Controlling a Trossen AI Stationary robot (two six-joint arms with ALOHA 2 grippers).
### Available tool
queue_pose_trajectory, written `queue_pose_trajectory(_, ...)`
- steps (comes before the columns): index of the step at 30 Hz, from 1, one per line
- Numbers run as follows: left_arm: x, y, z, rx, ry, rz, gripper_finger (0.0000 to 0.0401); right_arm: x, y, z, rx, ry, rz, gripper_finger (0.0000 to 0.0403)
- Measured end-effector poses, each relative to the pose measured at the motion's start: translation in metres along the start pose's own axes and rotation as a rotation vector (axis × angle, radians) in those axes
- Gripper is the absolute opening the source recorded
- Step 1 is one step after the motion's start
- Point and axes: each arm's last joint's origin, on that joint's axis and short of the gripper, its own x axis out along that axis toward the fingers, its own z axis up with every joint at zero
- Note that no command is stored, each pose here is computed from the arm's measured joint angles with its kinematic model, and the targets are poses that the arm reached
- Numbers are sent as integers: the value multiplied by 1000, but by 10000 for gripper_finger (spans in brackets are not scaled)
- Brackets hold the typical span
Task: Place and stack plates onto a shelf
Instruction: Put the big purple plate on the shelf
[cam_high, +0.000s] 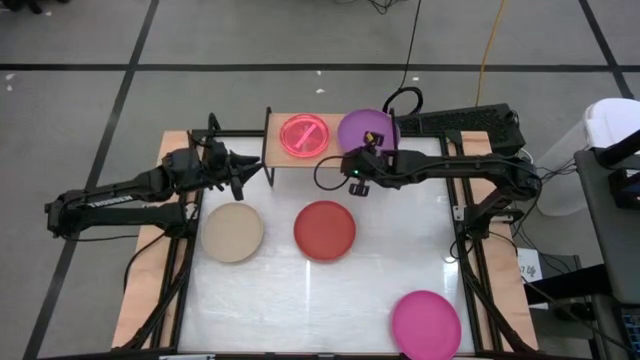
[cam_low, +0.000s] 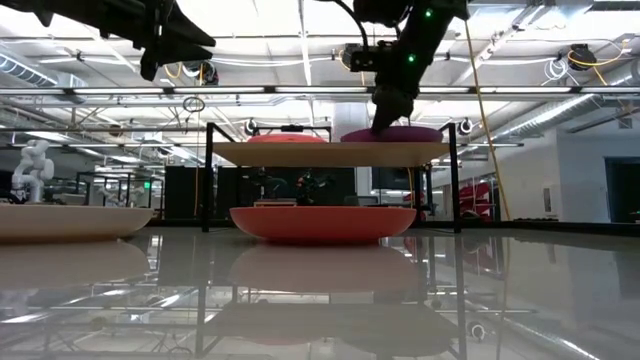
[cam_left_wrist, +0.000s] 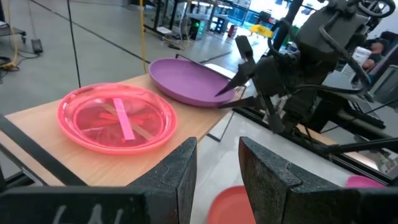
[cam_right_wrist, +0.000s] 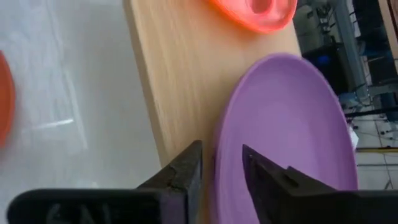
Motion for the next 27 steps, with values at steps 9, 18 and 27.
queue_pose_trajectory(9,0,0,0,-5,1,-4,124,-1,1,0,14,-9,25,104)
queue_pose_trajectory(18,0,0,0,-3,2,-4,124,7,-7,-5,47,21,88,8)
queue_pose_trajectory(27,0,0,0,0,2,-5,124,8,-7,1,12,-48,147,2)
